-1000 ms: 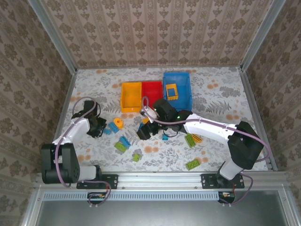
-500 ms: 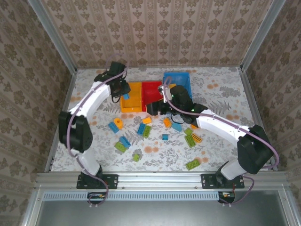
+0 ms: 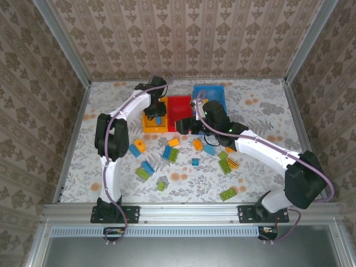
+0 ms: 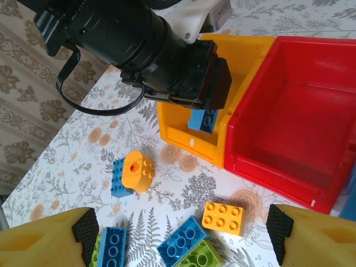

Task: Sort the legos into containers by color

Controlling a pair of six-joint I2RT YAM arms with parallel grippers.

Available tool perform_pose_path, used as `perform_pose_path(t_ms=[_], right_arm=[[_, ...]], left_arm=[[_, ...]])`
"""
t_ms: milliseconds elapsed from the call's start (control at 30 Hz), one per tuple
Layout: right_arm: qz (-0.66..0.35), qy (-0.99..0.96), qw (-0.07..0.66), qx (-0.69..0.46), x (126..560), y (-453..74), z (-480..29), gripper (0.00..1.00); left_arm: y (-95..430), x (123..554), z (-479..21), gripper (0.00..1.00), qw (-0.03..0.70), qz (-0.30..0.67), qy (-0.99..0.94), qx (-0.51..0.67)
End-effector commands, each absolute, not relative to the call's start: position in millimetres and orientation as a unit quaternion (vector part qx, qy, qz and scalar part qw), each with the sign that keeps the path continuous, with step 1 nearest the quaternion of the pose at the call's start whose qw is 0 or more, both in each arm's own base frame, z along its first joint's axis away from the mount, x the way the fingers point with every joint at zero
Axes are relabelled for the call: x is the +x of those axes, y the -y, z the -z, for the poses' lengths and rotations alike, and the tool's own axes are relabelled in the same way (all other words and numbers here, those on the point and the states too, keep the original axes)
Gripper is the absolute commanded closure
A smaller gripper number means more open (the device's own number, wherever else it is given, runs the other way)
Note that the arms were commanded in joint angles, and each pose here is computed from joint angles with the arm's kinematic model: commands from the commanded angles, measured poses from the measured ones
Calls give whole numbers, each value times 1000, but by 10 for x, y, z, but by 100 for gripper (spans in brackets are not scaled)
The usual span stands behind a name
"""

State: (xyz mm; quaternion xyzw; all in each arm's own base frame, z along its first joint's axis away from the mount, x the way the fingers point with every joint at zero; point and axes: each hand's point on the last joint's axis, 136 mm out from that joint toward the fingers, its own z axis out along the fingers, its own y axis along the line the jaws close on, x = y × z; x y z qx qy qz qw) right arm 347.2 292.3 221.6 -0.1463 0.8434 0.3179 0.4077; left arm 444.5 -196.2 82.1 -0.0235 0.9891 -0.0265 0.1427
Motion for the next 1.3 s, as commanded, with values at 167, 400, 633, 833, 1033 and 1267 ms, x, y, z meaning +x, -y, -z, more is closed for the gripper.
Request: perform_pose_path(t_ms=[167,400,633,833,1033,1267], right_arm=[[-232,-878,395,-142,3281,-2479,-1988,18],[-86,-950,290,-79,2865,-1703,-1515,21],[-50,-990,125,-32,2005,-1272,-1046,24],[-42,-997,65,0,1796,-1213,-662,22],[-39,-998,52,16,1998,-1307,-412,20],[-25,-998,51,18,2202,-1233,-208,29]], left_arm=[[1886,4369,-941,54,137,4,-990,-14],[1994,4228,-1395,49,185,28,-982,-5],[2463,3472,-1812,41,239,126,-955,119],[2647,2580,-1764,37,227,211,-928,209],[2626,2230,-1765,37,218,243,-918,225],[2617,2182,-1801,37,228,248,-915,221]])
